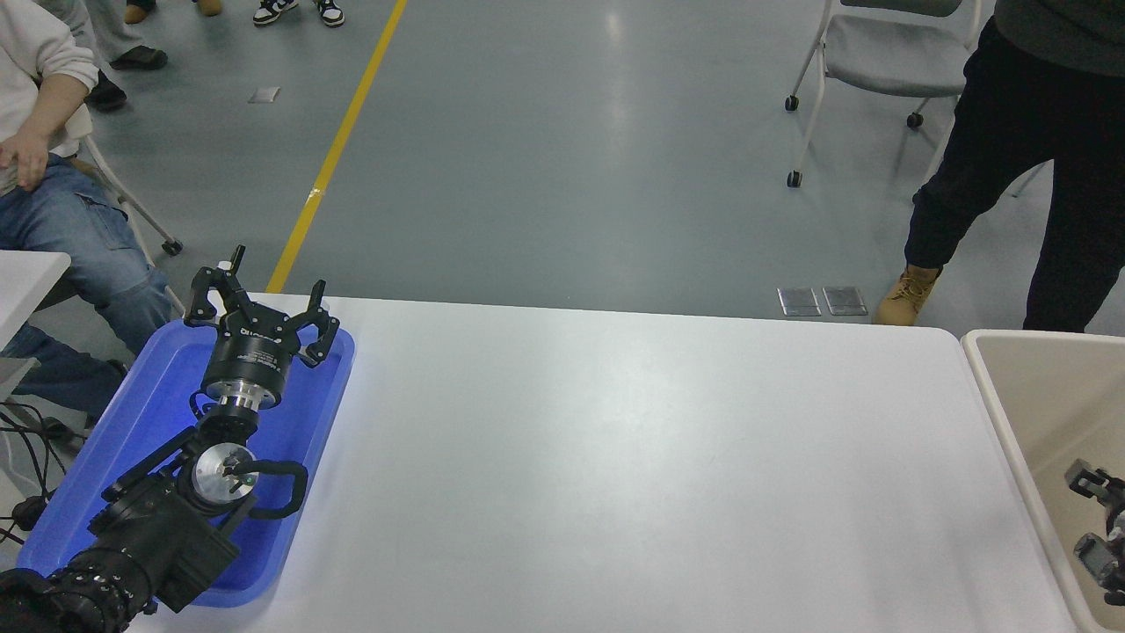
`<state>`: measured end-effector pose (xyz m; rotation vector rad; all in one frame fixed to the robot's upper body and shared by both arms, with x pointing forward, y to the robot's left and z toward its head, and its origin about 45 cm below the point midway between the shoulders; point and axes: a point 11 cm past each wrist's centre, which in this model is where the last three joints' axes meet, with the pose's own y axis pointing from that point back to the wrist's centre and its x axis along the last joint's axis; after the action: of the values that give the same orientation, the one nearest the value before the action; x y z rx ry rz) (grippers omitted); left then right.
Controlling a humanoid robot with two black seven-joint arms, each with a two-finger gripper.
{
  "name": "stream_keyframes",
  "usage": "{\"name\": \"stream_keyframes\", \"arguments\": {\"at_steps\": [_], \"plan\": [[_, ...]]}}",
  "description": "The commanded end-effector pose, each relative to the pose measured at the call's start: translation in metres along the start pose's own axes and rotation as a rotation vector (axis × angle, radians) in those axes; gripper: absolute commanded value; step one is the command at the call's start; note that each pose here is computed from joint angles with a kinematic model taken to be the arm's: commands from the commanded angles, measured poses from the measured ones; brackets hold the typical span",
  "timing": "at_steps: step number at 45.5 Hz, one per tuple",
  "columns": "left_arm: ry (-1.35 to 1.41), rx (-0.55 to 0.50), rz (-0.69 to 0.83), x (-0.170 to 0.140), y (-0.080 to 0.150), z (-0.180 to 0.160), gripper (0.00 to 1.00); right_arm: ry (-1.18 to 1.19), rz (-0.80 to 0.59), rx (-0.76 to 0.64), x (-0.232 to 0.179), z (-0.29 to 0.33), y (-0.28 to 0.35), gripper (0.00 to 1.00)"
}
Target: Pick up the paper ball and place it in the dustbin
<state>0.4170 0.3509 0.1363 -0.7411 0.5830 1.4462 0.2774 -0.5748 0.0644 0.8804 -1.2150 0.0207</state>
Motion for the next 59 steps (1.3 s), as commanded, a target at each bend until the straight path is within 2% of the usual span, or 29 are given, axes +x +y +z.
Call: {"name": "stream_keyframes", "arguments": {"at_steps": [1, 7, 13, 21, 25, 32, 37, 42, 52, 59], "plan": [[0.000, 0.000, 0.000, 0.000, 0.000, 0.000, 1.00, -0.310, -0.012, 0.047, 0.029, -0.040, 0.004, 1.00], [0.000, 0.000, 0.000, 0.000, 0.000, 0.000, 1.00, -0.499, -0.024, 0.101, 0.048, -0.068, 0.009, 1.00], [0.000, 0.000, 0.000, 0.000, 0.000, 0.000, 1.00, -0.720, -0.091, 0.185, 0.059, -0.109, 0.021, 1.00], [0.000, 0.000, 0.000, 0.000, 0.000, 0.000, 1.00, -0.823, -0.132, 0.266, 0.070, -0.137, 0.032, 1.00], [0.000, 0.000, 0.000, 0.000, 0.000, 0.000, 1.00, -0.822, -0.100, 0.374, 0.078, -0.151, 0.038, 1.00], [0.000, 0.000, 0.000, 0.000, 0.000, 0.000, 1.00, -0.878, -0.027, 0.641, 0.094, -0.177, 0.055, 1.00], [0.000, 0.000, 0.000, 0.000, 0.000, 0.000, 1.00, -0.983, -0.041, 0.706, 0.099, -0.189, 0.064, 1.00], [0.000, 0.000, 0.000, 0.000, 0.000, 0.000, 1.00, -1.122, -0.103, 0.739, 0.097, -0.198, 0.073, 1.00], [0.000, 0.000, 0.000, 0.000, 0.000, 0.000, 1.00, -1.415, -0.294, 0.921, 0.110, -0.219, 0.110, 1.00], [0.000, 0.000, 0.000, 0.000, 0.000, 0.000, 1.00, -1.505, -0.355, 0.976, 0.110, -0.216, 0.117, 1.00]]}}
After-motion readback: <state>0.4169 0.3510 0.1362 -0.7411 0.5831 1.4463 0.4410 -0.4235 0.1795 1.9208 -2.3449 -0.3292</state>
